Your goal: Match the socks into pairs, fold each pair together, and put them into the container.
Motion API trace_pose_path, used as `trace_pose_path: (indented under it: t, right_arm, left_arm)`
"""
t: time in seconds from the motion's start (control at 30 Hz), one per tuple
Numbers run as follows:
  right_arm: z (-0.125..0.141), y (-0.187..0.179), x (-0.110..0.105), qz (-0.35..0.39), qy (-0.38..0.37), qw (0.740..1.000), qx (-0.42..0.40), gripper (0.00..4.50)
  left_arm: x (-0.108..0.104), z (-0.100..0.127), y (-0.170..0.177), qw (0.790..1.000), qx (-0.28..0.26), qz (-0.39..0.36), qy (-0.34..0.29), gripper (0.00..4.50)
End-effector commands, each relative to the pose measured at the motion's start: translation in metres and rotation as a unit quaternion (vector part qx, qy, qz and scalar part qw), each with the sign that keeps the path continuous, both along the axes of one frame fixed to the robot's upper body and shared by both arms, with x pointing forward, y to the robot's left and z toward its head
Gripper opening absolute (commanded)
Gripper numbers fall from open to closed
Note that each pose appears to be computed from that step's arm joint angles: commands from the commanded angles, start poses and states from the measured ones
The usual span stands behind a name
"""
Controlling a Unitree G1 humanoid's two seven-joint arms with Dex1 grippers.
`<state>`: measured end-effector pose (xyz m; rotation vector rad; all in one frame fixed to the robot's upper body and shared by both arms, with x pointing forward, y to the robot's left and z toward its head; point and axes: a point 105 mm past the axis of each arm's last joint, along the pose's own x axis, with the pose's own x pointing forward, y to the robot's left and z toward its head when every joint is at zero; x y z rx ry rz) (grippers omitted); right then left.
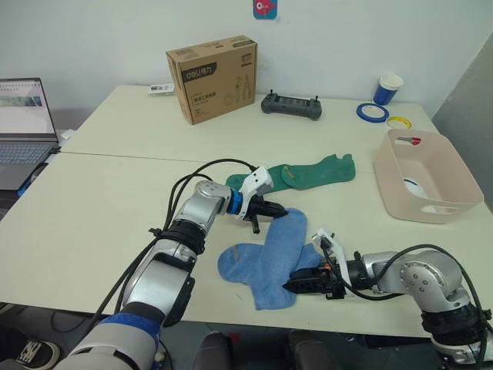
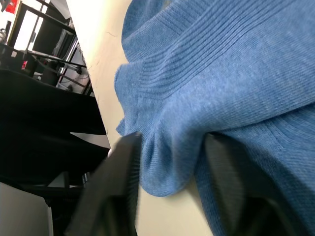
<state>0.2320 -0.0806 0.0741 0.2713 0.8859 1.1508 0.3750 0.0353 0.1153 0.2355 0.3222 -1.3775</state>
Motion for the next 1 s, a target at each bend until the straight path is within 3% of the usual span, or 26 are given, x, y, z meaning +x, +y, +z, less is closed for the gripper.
trace_pose_path:
  t: [0.03,0.1,0.4,0.63,0.83,1.0]
  right_arm:
    - [0.006,-0.001,0.003,-0.005,-0.008,1.0,0.008,0.71]
    - [0.008,-0.002,0.005,-0.007,-0.008,1.0,0.012,0.04]
    - [0.036,-0.007,0.0,0.016,-0.016,0.998,0.052,0.04]
    - [0.062,-0.018,-0.002,0.054,-0.034,0.996,0.058,0.04]
    - [0.055,-0.034,0.016,0.075,-0.058,0.995,0.014,0.04]
    - [0.048,-0.033,0.031,0.114,-0.07,0.991,-0.009,0.04]
  left_arm:
    - [-0.002,0.011,0.0,1.0,-0.021,-0.002,-0.009,0.0]
    - [-0.005,0.013,0.001,1.0,-0.025,-0.005,-0.005,0.0]
    - [-0.008,0.033,0.016,0.998,-0.062,0.022,0.01,0.0]
    - [-0.038,0.056,0.038,0.992,-0.102,0.08,-0.002,0.0]
    - [-0.074,0.041,0.052,0.974,-0.134,0.183,0.012,0.0]
    - [-0.087,0.026,0.066,0.952,-0.143,0.269,0.014,0.0]
